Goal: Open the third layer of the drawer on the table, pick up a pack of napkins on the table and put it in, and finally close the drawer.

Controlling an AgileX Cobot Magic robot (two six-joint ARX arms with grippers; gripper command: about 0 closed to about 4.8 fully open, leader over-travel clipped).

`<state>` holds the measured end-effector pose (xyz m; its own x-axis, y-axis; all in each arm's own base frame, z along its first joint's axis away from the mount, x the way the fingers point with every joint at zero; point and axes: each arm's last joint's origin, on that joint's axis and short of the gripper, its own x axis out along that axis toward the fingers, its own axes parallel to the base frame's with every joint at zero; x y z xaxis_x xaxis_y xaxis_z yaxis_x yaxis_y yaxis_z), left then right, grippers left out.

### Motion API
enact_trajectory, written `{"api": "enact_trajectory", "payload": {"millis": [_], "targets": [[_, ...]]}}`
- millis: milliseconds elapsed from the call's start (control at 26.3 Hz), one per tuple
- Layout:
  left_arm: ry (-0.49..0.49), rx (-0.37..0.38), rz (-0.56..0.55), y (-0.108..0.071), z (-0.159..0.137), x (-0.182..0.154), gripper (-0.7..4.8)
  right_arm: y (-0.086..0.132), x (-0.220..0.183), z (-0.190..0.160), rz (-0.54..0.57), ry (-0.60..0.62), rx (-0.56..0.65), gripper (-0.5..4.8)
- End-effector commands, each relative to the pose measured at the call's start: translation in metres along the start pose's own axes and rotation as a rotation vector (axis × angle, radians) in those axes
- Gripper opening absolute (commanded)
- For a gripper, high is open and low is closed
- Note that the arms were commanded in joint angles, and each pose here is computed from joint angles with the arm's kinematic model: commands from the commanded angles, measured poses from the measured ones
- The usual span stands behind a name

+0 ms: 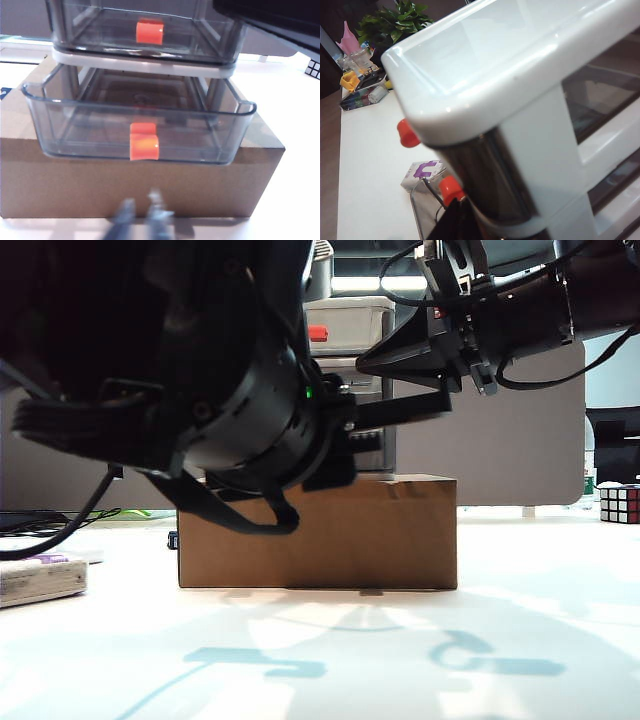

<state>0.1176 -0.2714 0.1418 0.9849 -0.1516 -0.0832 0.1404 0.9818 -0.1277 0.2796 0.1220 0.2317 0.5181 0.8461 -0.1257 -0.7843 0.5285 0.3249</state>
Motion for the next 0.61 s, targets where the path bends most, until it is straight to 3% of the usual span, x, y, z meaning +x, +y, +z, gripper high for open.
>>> {"api": "enact_trajectory", "payload": {"millis": [38,608], "targets": [[0.003,0.003,-0.022,0.003,0.003,0.008,1.4,0.001,0.0,0.003,-0.001,-0.015,-0.011,-0.06],[0.017,-0.021,-0.067,0.006,0.013,0.035,1.52,0.001,0.0,0.003,-0.001,-0.013,-0.009,-0.06]]}}
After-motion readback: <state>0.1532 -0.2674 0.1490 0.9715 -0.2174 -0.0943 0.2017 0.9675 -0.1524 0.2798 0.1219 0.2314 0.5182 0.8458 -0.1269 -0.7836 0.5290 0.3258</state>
